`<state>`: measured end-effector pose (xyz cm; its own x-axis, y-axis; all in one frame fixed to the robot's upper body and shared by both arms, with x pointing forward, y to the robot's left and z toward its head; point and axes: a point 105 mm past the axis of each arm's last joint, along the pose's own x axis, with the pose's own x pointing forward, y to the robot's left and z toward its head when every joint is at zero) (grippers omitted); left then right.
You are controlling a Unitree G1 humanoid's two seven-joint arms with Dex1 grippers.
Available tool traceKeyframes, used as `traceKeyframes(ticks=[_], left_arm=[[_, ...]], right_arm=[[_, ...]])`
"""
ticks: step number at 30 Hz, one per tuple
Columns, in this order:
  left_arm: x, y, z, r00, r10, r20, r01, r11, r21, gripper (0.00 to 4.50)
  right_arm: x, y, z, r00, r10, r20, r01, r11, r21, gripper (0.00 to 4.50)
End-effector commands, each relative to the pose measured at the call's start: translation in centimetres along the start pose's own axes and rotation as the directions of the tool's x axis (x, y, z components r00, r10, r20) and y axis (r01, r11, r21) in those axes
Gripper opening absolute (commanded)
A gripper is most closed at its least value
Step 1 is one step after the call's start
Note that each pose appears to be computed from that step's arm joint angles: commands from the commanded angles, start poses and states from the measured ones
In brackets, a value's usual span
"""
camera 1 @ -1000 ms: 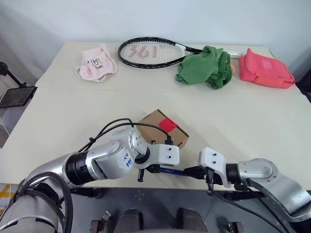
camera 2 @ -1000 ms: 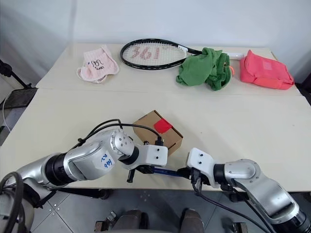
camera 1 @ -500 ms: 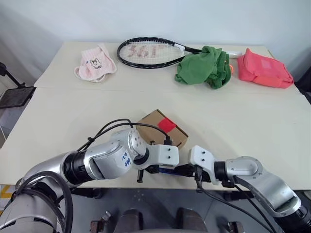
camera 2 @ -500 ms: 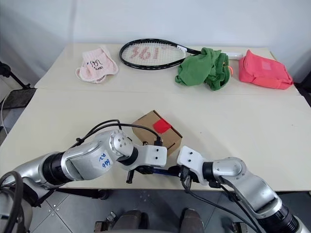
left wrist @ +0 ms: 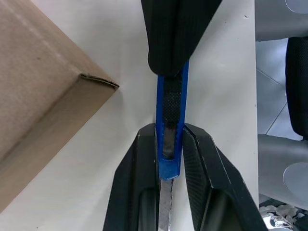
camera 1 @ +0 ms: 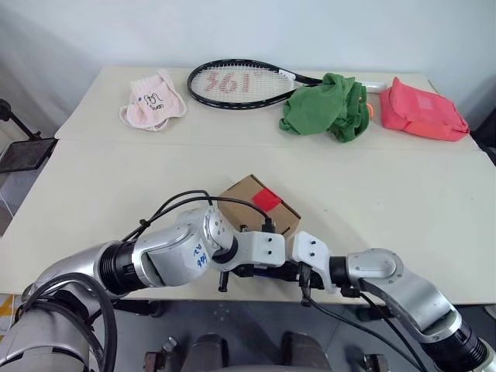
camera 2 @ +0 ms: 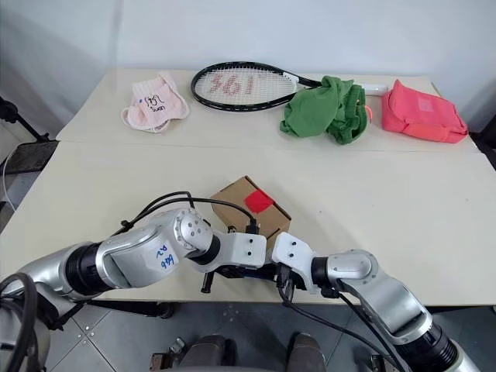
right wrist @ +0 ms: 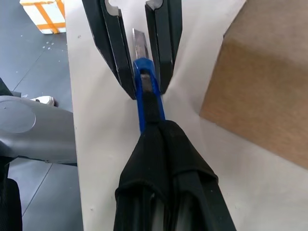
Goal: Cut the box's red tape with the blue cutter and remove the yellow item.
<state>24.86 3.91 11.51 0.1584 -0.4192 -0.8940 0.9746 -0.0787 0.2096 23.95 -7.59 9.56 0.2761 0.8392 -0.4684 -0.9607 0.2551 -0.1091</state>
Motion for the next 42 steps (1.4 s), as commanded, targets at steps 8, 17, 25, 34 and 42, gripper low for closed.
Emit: traceKeyframes(ticks=[8,17,25,34,42], left_arm=[[-1.8,0.6,-2.2,0.971,0.088,0.225,-0.127,0.978,0.167,0.39],[-5.7,1.8,-1.8,0.878,0.165,0.45,-0.321,0.9,0.296,0.39],[-8.8,4.0,2.0,0.808,0.201,0.554,-0.496,0.739,0.455,0.39],[-8.4,5.5,4.2,0.778,0.173,0.604,-0.526,0.704,0.477,0.39],[-7.9,5.2,4.5,0.779,0.157,0.607,-0.516,0.711,0.478,0.39]], right_arm=[[-7.5,2.1,2.5,0.995,0.013,0.1,-0.016,0.999,0.033,0.04],[-13.4,2.5,7.1,0.954,-0.06,0.294,-0.057,0.926,0.374,0.94],[-12.6,0.4,9.4,0.976,-0.122,0.182,0.002,0.836,0.548,3.3],[-7.5,-2.6,9.1,0.975,-0.18,0.128,0.06,0.775,0.629,4.45],[-6.9,-3.7,8.4,0.971,-0.207,0.115,0.072,0.722,0.689,4.45]])
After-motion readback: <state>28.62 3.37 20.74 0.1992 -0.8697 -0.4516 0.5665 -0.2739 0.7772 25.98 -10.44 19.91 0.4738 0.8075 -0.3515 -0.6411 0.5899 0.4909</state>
